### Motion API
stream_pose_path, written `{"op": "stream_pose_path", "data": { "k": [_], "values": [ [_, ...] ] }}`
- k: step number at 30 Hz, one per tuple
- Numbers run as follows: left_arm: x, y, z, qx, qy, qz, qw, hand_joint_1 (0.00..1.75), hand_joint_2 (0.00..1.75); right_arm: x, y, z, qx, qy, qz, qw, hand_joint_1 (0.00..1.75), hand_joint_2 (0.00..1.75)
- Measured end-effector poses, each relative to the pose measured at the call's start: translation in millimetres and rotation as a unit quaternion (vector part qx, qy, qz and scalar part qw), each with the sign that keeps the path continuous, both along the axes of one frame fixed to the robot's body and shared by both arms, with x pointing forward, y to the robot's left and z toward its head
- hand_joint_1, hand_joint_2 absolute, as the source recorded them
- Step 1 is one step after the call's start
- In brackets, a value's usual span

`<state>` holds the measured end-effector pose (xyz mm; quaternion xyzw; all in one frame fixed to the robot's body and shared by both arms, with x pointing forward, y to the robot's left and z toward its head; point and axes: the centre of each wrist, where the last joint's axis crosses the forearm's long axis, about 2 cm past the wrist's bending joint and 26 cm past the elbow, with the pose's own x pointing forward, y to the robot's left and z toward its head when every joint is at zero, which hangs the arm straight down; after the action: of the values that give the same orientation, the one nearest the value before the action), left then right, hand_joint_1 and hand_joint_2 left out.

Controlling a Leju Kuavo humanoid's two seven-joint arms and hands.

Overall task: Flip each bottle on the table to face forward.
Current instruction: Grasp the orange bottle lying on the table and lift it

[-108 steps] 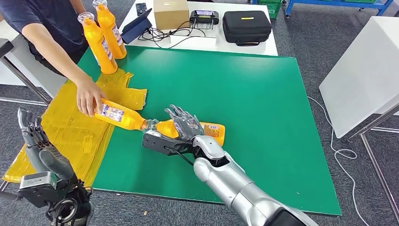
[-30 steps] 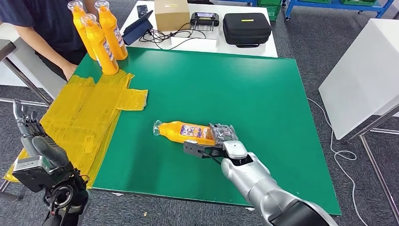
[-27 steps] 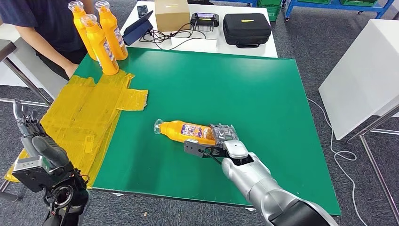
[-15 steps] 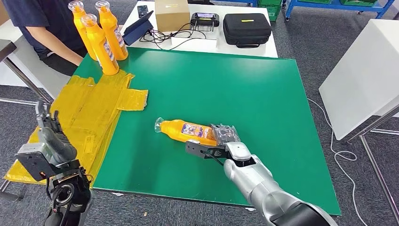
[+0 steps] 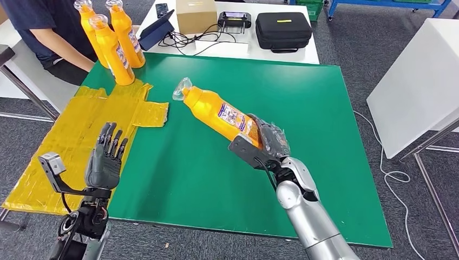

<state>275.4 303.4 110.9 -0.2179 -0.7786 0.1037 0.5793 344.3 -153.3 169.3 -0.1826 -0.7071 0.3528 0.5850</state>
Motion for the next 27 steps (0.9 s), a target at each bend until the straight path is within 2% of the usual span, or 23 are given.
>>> {"op": "stream_pose_path", "data": {
  "k": [5,9,14,21,27],
  "values": [
    [1.9,0,-1.3,-0.001,0.001,-0.004,1.0,0.0,1.75,-6,-4,7,0.012,-0.024,0.0,1.0,1.75,1.75],
    [7.3,-9,3.4,-0.003,-0.007,-0.018,1.0,0.0,1.75,-10,7,14,0.034,-0.033,0.016,0.999,1.75,1.75],
    [15.0,-25,11.3,-0.02,-0.012,-0.036,0.999,0.0,1.75,-9,41,32,0.055,-0.038,0.055,0.996,1.75,1.75],
    [26.2,-54,26.1,-0.049,-0.019,-0.078,0.996,0.0,1.75,2,103,50,0.02,-0.015,0.086,0.996,1.75,1.75],
    [32.4,-70,35.6,-0.057,-0.026,-0.097,0.993,0.0,1.75,7,127,54,0.007,0.014,0.098,0.995,1.75,1.75]
  ]
}}
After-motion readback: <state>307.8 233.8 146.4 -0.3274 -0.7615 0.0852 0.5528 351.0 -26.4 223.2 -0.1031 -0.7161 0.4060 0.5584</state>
